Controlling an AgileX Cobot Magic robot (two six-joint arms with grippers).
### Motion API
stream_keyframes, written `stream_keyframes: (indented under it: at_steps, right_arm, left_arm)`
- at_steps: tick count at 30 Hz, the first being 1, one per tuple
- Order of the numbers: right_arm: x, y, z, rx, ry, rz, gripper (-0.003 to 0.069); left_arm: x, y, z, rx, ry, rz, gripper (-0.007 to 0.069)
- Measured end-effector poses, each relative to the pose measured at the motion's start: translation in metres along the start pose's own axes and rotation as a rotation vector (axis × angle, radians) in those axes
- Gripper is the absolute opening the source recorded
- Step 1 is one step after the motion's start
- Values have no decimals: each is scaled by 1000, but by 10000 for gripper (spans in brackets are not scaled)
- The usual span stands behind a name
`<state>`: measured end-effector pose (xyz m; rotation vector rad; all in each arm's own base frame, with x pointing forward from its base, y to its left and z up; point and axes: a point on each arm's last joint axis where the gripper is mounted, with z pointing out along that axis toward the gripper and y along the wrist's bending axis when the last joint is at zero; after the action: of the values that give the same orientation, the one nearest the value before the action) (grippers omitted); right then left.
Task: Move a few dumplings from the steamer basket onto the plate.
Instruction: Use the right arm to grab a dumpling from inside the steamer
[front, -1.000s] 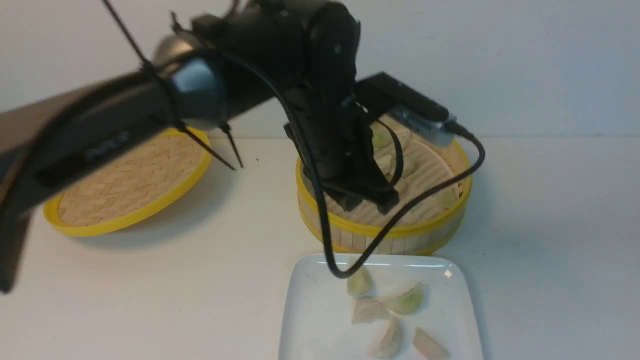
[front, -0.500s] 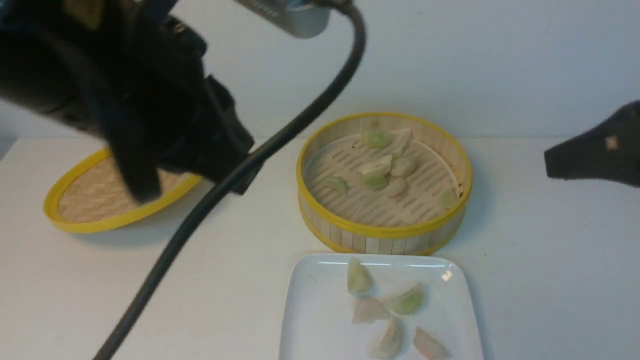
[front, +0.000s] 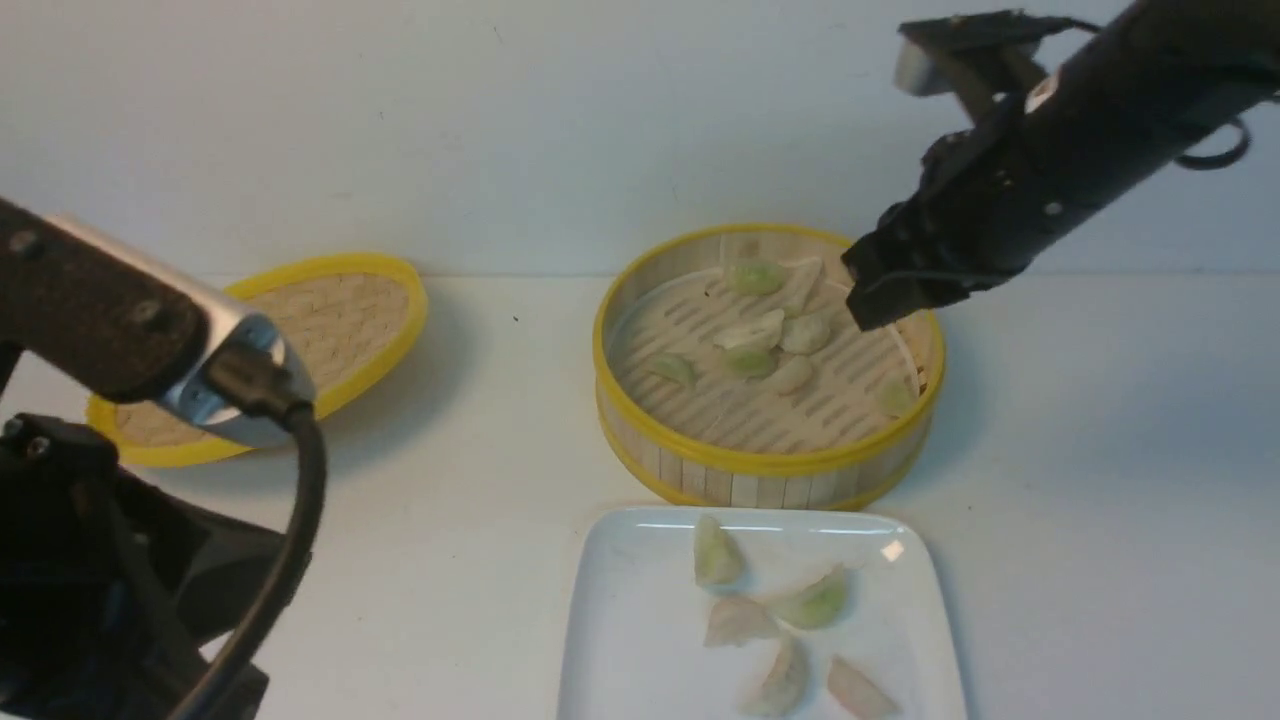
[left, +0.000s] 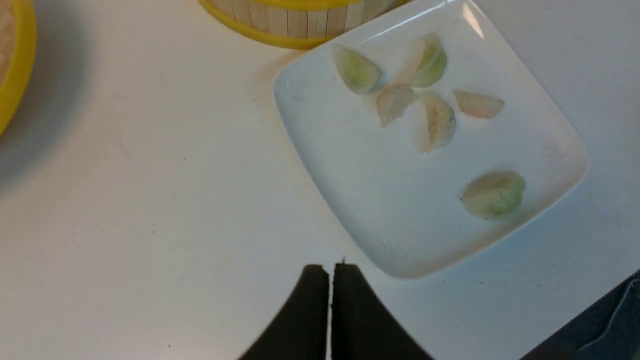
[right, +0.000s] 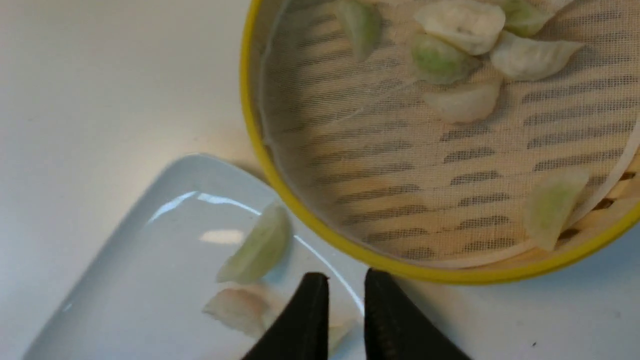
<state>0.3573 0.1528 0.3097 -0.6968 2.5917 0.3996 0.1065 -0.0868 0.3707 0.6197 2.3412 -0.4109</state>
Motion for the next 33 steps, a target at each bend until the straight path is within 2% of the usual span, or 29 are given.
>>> stream_keyframes:
  at_steps: [1, 5, 7, 8, 13, 23, 27, 30, 33]
  right_arm:
    - [-2, -1, 5, 7, 4, 2, 156]
    - [-19, -17, 57, 62, 51, 59, 369]
    - [-21, -21, 66, 69, 58, 66, 402]
    - [-24, -25, 81, 80, 69, 77, 469]
    - [-29, -37, 120, 88, 88, 97, 562]
    - [-29, -50, 170, 106, 55, 112, 558]
    - [-31, -50, 170, 109, 41, 126, 486]
    - [-29, -50, 171, 107, 53, 130, 330]
    - [-29, -49, 168, 102, 84, 129, 340]
  left_arm:
    - [1, 0, -1, 0, -2, -2, -6]
    - [10, 1, -14, 1, -3, -4, -6]
    - [11, 2, -16, 0, 3, -4, -6]
    - [14, 2, -17, -3, 20, -5, -6]
    - [19, 4, -19, -28, 63, -25, -6]
    - [22, 7, -19, -65, 94, -63, -6]
    - [24, 8, -19, -72, 120, -63, -6]
    - [25, 8, -19, -73, 125, -63, -6]
    - [25, 8, -20, -73, 124, -63, -6]
